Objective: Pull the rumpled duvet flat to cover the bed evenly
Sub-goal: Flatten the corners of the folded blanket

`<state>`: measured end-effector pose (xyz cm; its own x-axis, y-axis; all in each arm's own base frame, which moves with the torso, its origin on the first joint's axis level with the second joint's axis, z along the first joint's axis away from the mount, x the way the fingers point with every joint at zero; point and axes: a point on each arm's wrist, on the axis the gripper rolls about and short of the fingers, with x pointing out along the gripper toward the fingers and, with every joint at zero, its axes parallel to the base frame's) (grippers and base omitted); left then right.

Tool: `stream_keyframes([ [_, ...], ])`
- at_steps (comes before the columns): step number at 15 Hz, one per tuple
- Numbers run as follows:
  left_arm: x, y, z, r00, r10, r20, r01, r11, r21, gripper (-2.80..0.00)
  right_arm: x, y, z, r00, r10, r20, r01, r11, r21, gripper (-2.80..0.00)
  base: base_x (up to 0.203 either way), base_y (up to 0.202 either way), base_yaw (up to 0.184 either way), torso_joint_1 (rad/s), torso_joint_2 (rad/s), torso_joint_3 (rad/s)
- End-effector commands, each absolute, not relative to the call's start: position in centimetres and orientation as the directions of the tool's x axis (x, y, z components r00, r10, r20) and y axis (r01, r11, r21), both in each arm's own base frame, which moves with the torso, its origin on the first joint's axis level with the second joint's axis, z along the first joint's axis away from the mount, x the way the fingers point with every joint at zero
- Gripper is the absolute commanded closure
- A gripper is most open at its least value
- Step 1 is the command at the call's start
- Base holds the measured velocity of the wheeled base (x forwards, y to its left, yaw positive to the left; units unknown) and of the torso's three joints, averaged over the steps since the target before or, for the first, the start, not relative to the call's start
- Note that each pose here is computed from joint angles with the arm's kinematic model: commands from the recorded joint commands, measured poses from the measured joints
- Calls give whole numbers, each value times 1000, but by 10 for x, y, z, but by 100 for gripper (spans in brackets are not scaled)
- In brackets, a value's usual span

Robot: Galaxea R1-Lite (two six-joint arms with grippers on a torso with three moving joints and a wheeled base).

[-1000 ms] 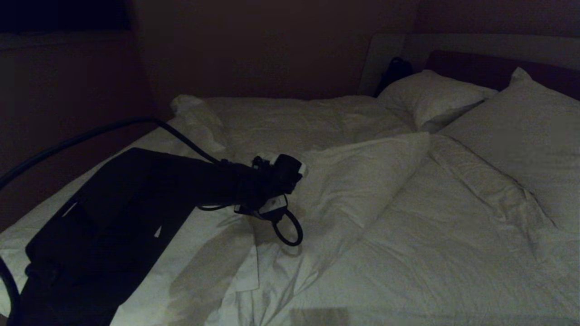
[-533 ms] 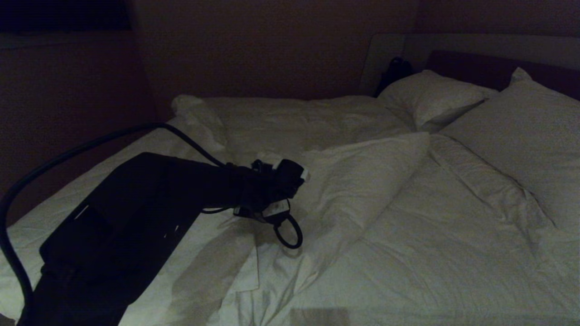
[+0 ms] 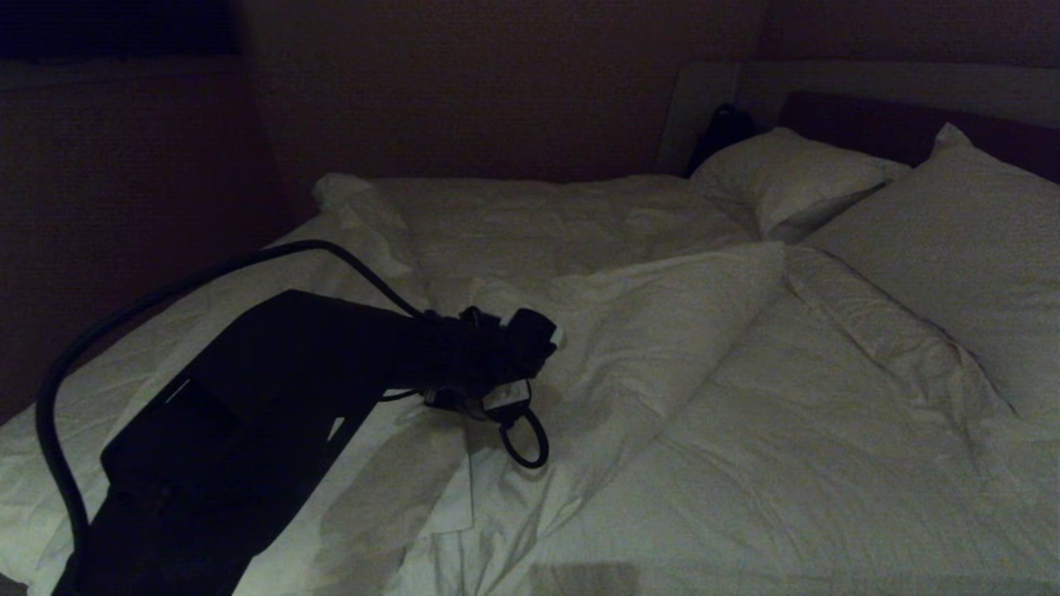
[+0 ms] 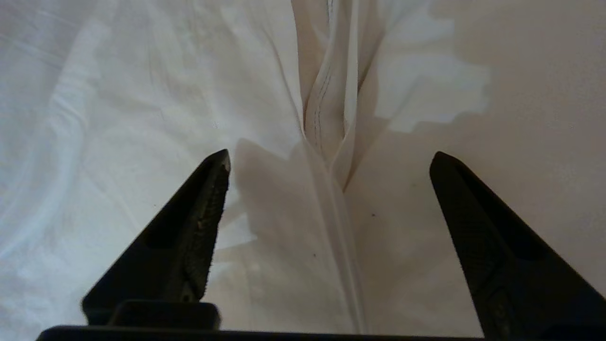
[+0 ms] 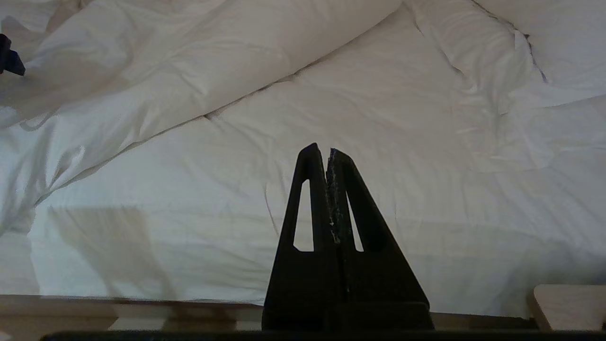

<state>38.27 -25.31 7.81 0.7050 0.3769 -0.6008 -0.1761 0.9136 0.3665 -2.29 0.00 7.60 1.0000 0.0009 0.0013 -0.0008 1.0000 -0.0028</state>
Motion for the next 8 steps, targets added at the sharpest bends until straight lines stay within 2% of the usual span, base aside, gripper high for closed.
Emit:
stream_keyframes([
  [1,384,-250,75,698,394,-597,-187,906,379,-280,-23,0,76,1000,2,0,-2,1000,-3,0,0,0,0,0,0,0],
  [8,393,-226,68,649,466,-602,-235,874,425,-280,-23,0,76,1000,2,0,-2,1000,-3,0,0,0,0,0,0,0],
])
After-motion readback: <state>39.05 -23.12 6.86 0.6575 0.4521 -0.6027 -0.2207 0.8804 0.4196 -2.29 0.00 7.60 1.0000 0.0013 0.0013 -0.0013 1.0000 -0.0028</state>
